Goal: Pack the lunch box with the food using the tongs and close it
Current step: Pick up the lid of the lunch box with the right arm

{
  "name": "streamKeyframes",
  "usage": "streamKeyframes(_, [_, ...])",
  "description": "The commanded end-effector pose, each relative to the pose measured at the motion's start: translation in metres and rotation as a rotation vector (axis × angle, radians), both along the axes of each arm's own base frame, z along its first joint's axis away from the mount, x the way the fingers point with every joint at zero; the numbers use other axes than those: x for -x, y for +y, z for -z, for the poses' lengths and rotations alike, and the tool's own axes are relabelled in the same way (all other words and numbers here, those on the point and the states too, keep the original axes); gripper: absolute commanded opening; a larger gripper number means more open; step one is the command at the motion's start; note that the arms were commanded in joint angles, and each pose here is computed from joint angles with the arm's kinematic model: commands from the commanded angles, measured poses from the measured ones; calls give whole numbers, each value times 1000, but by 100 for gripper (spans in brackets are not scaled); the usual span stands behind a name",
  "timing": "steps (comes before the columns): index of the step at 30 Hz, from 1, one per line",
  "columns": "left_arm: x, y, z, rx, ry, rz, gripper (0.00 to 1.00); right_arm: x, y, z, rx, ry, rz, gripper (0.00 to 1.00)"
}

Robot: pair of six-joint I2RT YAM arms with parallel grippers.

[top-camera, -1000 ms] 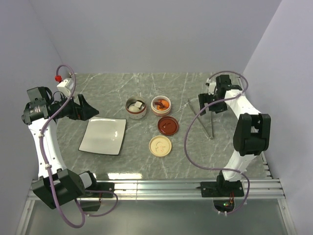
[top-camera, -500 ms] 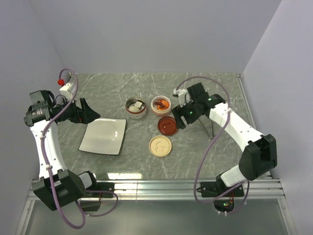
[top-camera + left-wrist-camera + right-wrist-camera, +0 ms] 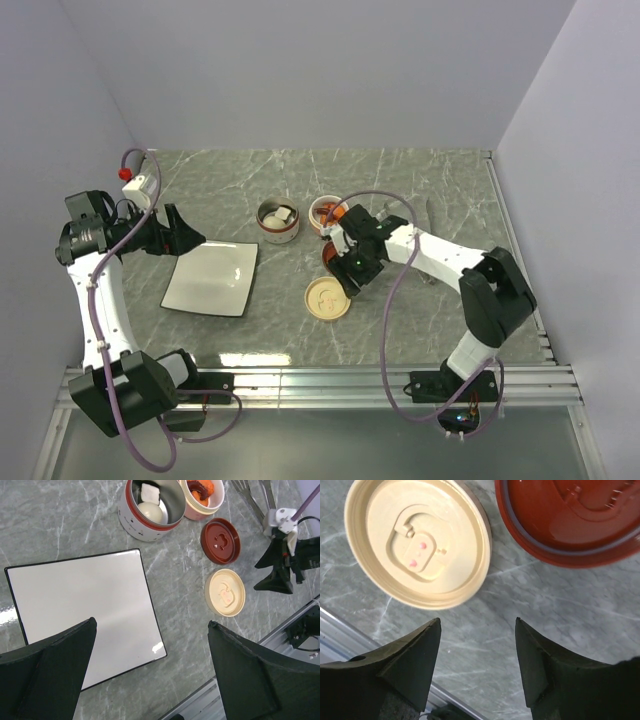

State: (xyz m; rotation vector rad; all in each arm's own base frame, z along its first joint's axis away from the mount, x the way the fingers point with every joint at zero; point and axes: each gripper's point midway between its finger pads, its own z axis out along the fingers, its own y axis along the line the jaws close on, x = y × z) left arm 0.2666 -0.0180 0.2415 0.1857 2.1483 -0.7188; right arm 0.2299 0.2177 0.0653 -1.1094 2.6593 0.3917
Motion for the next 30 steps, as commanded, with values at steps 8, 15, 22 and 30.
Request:
streamKeyframes(8, [-8,3,2,6,-24,-3,99,-20,22,25,40,-23,16,58])
streamKeyframes(15, [-9,5,8,5,-14,-9,99,-26,24,34,58,-22,38,42])
streamKeyframes(22, [-11,3,4,22,-10,-2,99,-21,25,42,65,11,33,12])
streamKeyframes(30, [-14,1,-16,20,-76,5,99,12,73,-50,-317,71,-120,0])
